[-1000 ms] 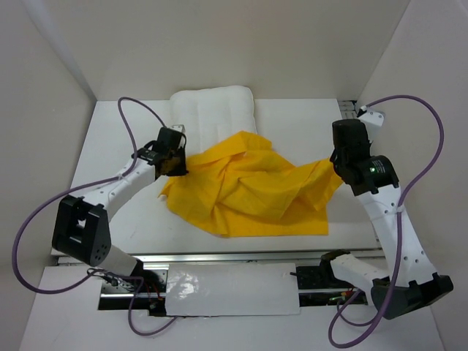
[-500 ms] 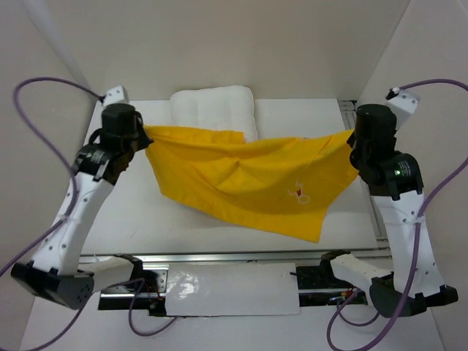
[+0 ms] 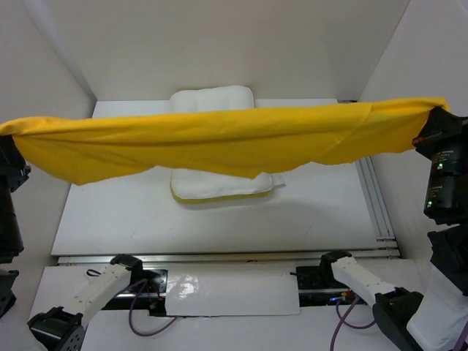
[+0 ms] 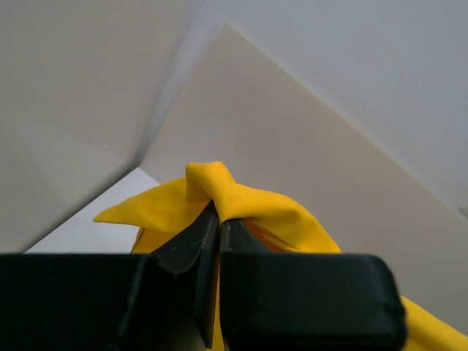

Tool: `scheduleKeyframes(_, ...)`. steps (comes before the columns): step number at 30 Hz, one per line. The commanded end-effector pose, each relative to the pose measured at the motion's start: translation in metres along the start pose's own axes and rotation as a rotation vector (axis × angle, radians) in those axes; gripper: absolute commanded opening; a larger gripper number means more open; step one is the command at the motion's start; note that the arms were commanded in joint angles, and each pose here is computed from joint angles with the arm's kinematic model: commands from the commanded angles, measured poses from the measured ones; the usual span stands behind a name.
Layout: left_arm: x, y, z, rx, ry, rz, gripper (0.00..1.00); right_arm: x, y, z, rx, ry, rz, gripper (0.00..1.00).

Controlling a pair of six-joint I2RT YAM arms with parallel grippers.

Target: Put the pillow into the pillowcase

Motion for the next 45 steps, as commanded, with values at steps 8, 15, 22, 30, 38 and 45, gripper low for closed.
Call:
scheduleKeyframes(8, -0.011, -0.097, 0.074, -0.126, 0.404, 0.144, 0.0, -0.116, -0.152, 0.155, 0.188, 0.545, 0.303, 0.0)
scheduleKeyframes(15, -0.027, -0.14, 0.093, -0.238, 0.627, 0.136, 0.03, -0.142, -0.263, 0.282, 0.428, 0.624, 0.407, 0.0)
scheduleKeyframes(22, -0.063, -0.183, 0.104, -0.301, 0.676, 0.158, 0.04, -0.145, -0.356, 0.349, 0.572, 0.584, 0.481, 0.0)
scheduleKeyframes(30, -0.14, -0.274, 0.21, -0.183, 0.847, 0.554, 0.0, -0.171, -0.357, 0.316, 0.458, 0.57, 0.54, 0.0)
scheduleKeyframes(38, -0.149, -0.21, 0.289, 0.094, 1.107, 0.408, 0.0, -0.168, -0.312, 0.3, 0.413, 0.55, 0.475, 0.0)
scheduleKeyframes(45, -0.146, -0.153, 0.282, 0.158, 1.091, 0.217, 0.0, -0.158, -0.289, 0.308, 0.399, 0.573, 0.432, 0.0)
Point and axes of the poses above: each gripper's point midway between its finger pads, its own x axis back along the fingers, its own z axis along the line the jaws close on, y = z × x, the point moved 6 cm from there along x, back along the fingers, and after that the axes turned 12 degrees about x, right-handed, at the moved point
